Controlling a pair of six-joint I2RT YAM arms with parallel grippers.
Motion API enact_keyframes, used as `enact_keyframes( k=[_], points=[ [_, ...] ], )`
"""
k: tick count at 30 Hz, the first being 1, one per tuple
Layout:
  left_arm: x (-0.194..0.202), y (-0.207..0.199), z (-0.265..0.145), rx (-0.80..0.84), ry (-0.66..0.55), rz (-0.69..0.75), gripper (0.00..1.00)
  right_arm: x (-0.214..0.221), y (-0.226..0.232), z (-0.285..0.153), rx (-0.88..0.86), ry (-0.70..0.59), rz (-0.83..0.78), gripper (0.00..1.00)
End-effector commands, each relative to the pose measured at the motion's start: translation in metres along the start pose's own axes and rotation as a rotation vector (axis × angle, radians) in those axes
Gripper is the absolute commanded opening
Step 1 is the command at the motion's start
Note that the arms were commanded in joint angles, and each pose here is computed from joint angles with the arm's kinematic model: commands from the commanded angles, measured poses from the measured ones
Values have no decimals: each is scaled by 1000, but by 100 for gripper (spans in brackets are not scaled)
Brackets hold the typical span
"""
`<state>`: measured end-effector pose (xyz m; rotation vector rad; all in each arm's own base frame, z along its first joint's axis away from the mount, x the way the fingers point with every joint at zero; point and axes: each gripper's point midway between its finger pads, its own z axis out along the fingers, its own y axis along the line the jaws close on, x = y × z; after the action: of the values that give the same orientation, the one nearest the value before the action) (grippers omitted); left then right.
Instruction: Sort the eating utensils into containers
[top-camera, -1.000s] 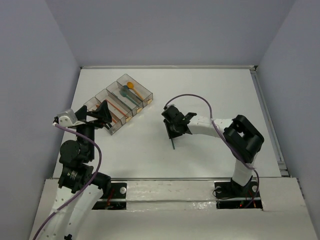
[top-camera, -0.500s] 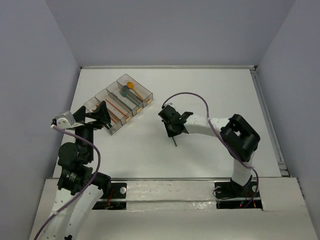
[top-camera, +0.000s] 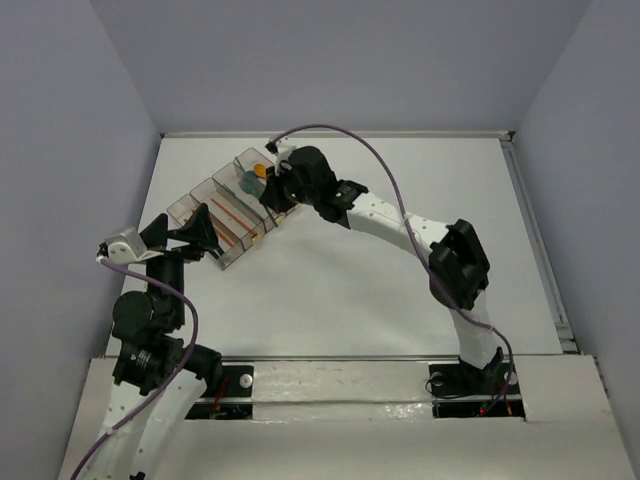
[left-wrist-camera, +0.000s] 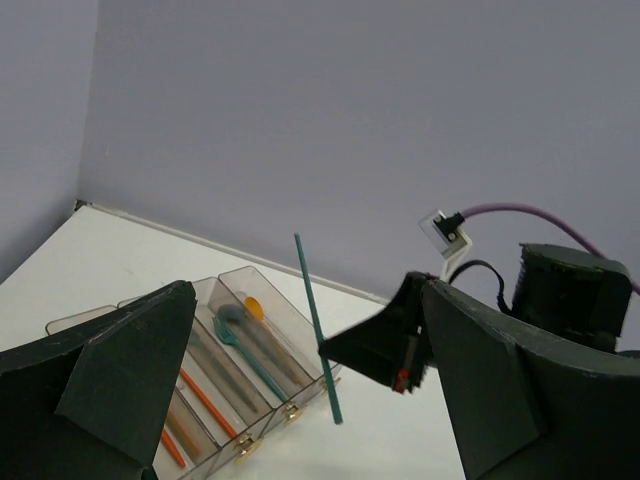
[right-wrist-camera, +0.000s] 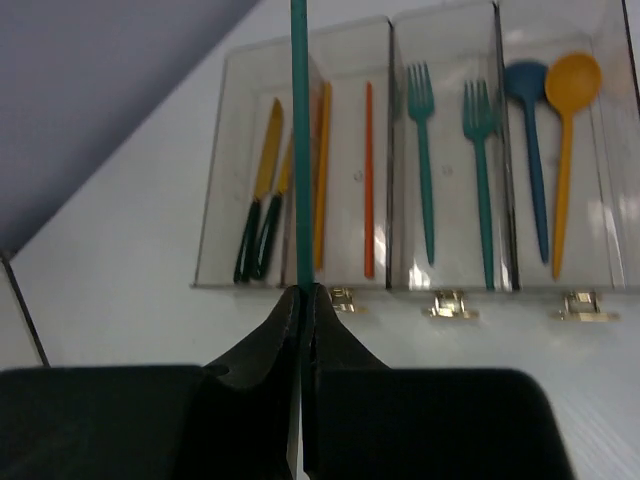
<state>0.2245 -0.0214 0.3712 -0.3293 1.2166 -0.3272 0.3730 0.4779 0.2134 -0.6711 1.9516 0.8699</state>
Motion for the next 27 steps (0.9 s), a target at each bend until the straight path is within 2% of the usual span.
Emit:
enact_keyframes(
  k=[1,8,17,18,20,21,24,25,27],
  points=[
    [-25,-8,-2,28,-71,-28,99,-37,38,34,-216,-114,-88,0],
    [-27,-8,-5,32,-77,-31,99,-43,38,89,-266,-153,-99,0],
    [-26,-13,-5,53,-71,-33,99,-4,30,123,-268,-104,-68,0],
    [-25,-13,-4,56,-69,-32,99,-2,29,125,-266,-100,-67,3],
    [-25,-13,-4,57,-68,-30,99,6,33,127,-268,-83,-65,11],
    [-25,-13,-4,55,-67,-30,99,9,31,129,-258,-77,-63,26],
    [-24,-13,-3,51,-66,-29,99,6,32,126,-262,-80,-64,54],
    [-25,-13,-3,51,-69,-31,99,-4,36,120,-263,-98,-65,67],
    [-24,-12,-3,47,-66,-31,99,-27,43,108,-273,-152,-79,76]
  ],
)
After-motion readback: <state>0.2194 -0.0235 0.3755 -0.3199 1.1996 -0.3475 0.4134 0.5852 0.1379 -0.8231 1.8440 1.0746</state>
